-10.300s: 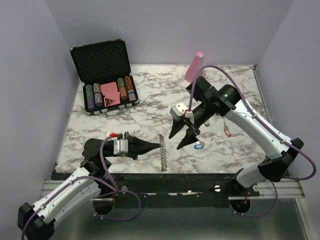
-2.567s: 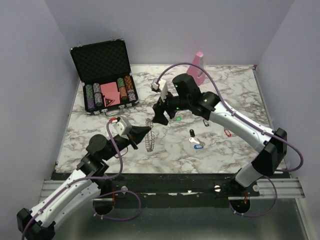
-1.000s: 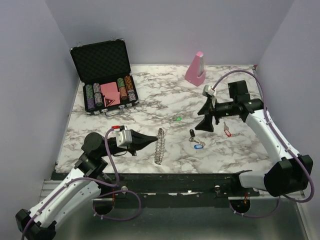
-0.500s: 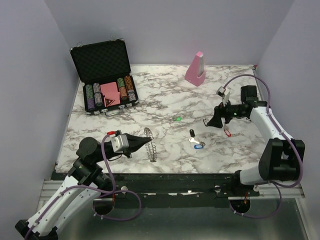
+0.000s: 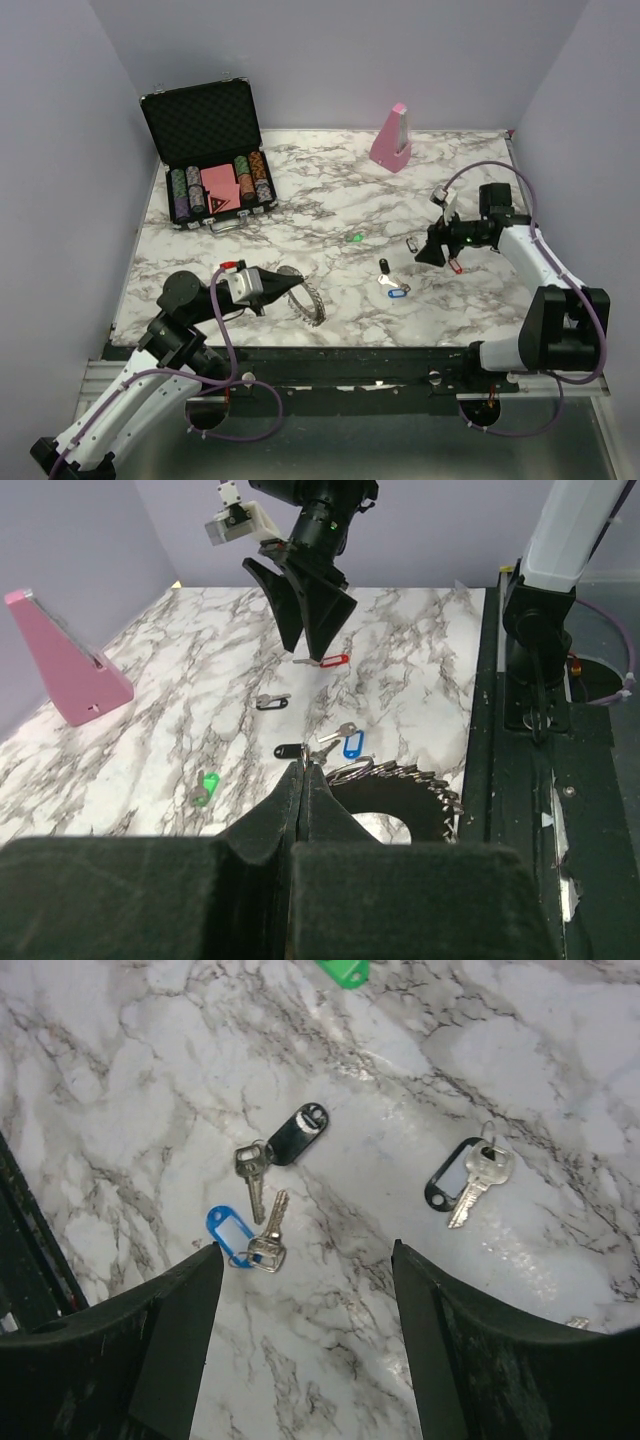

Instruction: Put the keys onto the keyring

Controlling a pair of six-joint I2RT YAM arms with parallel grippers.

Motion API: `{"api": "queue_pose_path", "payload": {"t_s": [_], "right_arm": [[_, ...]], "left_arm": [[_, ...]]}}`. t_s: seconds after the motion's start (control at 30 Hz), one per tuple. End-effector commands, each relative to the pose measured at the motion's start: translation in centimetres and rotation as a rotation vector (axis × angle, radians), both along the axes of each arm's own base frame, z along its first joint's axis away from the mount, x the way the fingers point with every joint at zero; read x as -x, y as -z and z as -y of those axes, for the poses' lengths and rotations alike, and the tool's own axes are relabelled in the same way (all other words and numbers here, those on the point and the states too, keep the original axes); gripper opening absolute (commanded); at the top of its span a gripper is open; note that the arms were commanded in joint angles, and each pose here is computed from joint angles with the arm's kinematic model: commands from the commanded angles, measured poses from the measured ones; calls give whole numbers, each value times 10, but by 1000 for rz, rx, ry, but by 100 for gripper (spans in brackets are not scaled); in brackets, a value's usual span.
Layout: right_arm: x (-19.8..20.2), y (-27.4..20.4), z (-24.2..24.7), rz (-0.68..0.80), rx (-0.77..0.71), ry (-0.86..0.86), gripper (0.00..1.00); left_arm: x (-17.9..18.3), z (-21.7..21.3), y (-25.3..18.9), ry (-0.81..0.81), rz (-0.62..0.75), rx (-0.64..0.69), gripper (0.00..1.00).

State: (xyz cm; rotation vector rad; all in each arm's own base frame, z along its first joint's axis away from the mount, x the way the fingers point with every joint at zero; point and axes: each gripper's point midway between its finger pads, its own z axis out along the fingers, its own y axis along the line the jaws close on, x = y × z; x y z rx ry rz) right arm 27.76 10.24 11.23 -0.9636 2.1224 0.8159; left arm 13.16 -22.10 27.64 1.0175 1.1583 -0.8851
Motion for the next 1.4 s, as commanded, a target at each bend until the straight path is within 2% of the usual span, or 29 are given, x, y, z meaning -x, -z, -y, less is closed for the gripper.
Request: {"api": "queue_pose_path", "payload": {"t_s": [0.0,0.1,0.23,0.4,0.53,0.8,1.37], "right_arm": [[-44,-4,12,55,42,93,77],[-64,-1,11,-13,35,81,76],[-82,25,15,-116,50,106,65],[-87,44,13,-149,35,125,60],[-92,55,11,-150,52,117,51],[-102,80,15,-96,168,100,48],[-103,92,1,-114,195,75,40]], "left_arm": [[-6,-3,-10,-27,39,9,0],[-8,-4,-10,-40,41,10,0],[-8,-5,-9,-44,42,8,0],[-11,-5,-7,-51,41,3,0],[-10,-4,-6,-42,36,0,0],[-8,-5,-9,-36,46,3,0],[-7,-3,-9,-21,49,1,0]]}}
